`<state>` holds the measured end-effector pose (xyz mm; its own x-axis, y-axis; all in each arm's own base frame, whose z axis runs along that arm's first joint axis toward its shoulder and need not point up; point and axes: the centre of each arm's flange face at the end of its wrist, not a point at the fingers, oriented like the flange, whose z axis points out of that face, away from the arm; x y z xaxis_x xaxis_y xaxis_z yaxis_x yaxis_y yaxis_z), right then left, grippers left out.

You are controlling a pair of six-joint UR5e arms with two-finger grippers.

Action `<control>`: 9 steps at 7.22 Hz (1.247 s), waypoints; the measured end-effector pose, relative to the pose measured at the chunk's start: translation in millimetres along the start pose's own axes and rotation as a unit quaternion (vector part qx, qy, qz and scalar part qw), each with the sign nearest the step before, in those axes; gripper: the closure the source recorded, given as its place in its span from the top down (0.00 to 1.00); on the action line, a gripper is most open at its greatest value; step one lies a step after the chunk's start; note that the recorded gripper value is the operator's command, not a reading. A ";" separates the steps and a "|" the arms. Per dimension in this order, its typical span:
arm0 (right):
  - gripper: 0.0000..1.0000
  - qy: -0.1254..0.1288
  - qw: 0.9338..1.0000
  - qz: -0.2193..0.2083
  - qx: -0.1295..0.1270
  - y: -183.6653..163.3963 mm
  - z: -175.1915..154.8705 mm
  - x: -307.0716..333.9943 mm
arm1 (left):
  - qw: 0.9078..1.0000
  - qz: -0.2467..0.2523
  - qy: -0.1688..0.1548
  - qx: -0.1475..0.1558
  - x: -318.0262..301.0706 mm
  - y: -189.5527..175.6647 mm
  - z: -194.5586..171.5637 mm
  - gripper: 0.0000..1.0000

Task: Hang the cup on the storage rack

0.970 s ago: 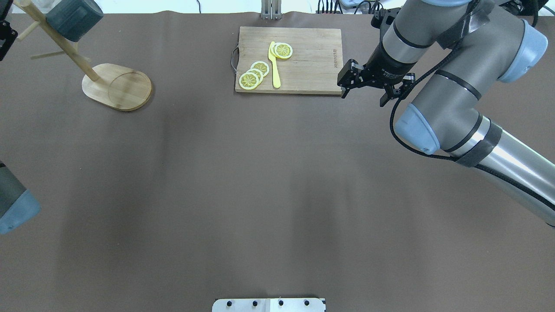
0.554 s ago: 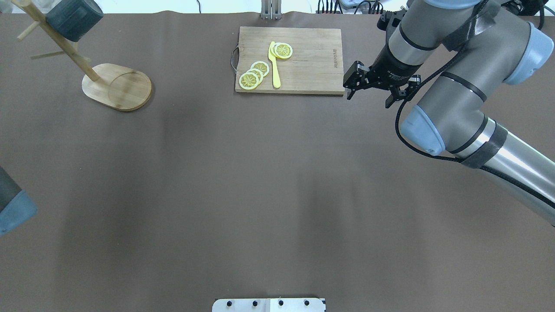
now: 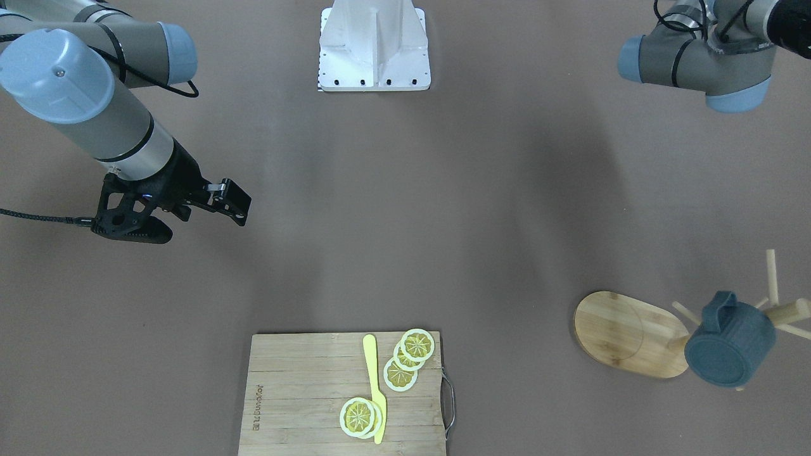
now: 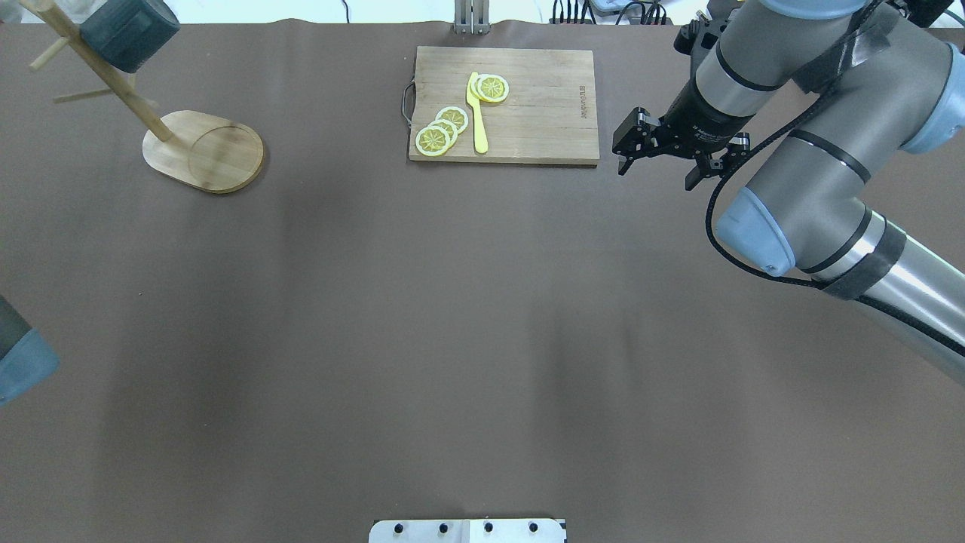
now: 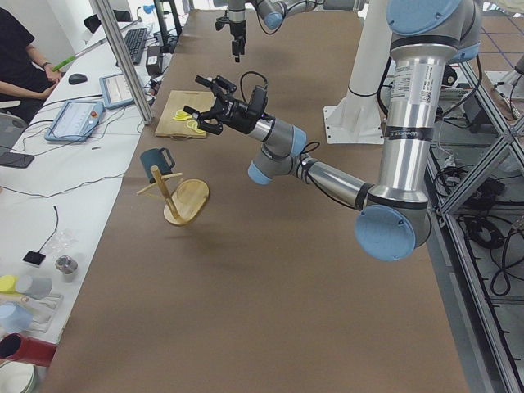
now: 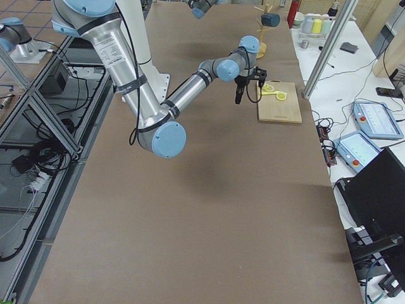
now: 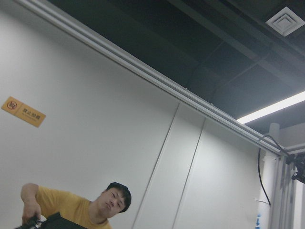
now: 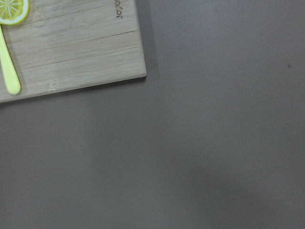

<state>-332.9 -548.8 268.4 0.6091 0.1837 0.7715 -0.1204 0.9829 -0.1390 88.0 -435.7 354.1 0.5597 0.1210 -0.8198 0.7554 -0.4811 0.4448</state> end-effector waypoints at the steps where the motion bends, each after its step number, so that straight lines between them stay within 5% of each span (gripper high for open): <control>1: 1.00 0.002 1.000 0.002 -0.001 0.5 1.1 5.5 | 0.998 0.064 -0.017 0.008 -12.9 -7.7 1.3 0.98; 2: 1.00 0.002 1.000 0.002 -0.001 2.6 0.7 9.5 | 0.992 0.121 -0.029 0.000 -41.3 -16.3 -5.6 0.98; 5: 1.00 0.001 1.000 0.004 0.000 6.9 -0.8 14.7 | 0.960 0.265 -0.042 -0.083 -150.7 -59.5 -47.6 0.98; 9: 1.00 -0.004 1.000 0.000 0.002 11.3 -6.3 12.2 | 0.939 0.310 -0.072 -0.128 -149.8 -61.3 3.7 0.98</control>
<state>-321.9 -535.5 272.3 0.6028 0.1836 0.7765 -0.1230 0.9829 -0.1369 -43.4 -427.5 448.3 0.8807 -0.2413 -0.4076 0.3680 -0.1934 0.9095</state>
